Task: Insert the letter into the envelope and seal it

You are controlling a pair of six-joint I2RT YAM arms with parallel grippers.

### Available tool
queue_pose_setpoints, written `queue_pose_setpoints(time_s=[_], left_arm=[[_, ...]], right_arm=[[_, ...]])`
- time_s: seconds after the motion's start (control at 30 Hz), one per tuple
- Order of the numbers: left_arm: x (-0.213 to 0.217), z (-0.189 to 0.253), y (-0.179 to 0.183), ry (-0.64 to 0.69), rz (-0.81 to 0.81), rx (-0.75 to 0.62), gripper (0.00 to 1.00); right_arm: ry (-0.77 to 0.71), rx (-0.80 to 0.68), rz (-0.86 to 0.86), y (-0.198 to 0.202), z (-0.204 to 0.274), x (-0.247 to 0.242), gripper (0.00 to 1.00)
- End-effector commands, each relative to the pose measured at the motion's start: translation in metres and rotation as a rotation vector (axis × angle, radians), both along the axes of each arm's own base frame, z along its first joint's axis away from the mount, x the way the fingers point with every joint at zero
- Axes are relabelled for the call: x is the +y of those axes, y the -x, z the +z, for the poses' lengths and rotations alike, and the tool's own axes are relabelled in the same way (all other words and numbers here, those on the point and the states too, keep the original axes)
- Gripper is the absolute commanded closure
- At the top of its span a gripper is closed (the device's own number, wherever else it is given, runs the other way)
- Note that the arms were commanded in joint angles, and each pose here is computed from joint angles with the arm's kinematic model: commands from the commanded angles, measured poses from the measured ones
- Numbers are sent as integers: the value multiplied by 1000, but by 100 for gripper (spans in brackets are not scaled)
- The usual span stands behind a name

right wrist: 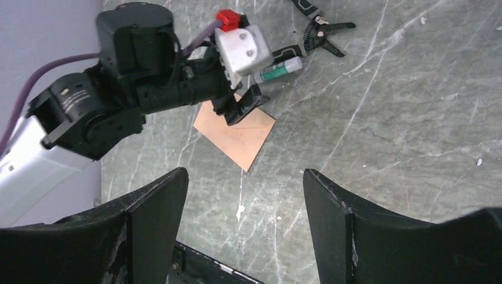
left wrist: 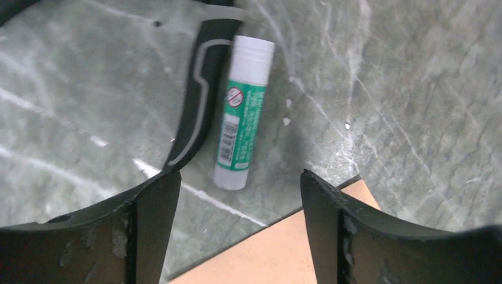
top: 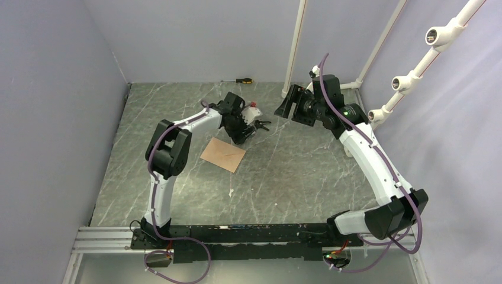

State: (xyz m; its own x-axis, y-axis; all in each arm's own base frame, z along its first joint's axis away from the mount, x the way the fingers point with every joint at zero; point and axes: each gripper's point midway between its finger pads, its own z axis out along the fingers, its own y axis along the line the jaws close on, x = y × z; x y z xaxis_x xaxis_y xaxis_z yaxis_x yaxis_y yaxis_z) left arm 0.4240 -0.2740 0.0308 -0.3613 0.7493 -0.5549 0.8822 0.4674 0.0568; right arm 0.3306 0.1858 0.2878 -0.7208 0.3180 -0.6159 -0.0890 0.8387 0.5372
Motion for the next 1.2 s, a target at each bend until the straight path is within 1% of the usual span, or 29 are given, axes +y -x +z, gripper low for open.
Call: queue_pose_setpoints(time_s=[0.0, 0.07, 0.13, 0.23, 0.3, 0.33, 0.37, 0.4, 0.47, 0.57, 0.7, 0.9, 1.0, 1.17], left_arm=[[6, 113, -43, 123, 232, -274, 14], [18, 146, -45, 196, 368, -300, 8], [32, 177, -38, 280, 479, -296, 7], [47, 208, -9, 361, 564, -227, 7], [56, 224, 12, 390, 621, -193, 7], [60, 230, 23, 395, 640, -173, 7], [66, 236, 33, 400, 665, -164, 7], [73, 241, 44, 401, 689, -151, 7], [88, 252, 64, 406, 745, -147, 7], [116, 269, 90, 403, 844, -184, 7], [150, 299, 127, 424, 939, -240, 7], [204, 333, 179, 449, 1113, -328, 7], [227, 342, 200, 451, 1188, -367, 7], [251, 352, 226, 462, 1244, -414, 7]], right_arm=[[-28, -73, -35, 0, 21, -5, 25], [-12, -92, -47, -2, 22, -9, 25], [18, -110, -74, -5, 23, -16, 24], [52, -150, -105, -10, 30, -24, 23], [80, -172, -137, -14, 35, -32, 22], [98, -181, -153, -16, 37, -36, 17], [115, -184, -175, -18, 38, -40, 4], [134, -185, -195, -20, 40, -45, 1], [175, -182, -233, -23, 41, -54, 0], [218, -156, -323, -25, 41, -70, 0], [233, -156, -377, -21, 47, -80, 0], [220, -205, -378, -3, 64, -88, 0], [215, -209, -376, 6, 70, -91, 0], [206, -258, -339, 19, 82, -93, 0]])
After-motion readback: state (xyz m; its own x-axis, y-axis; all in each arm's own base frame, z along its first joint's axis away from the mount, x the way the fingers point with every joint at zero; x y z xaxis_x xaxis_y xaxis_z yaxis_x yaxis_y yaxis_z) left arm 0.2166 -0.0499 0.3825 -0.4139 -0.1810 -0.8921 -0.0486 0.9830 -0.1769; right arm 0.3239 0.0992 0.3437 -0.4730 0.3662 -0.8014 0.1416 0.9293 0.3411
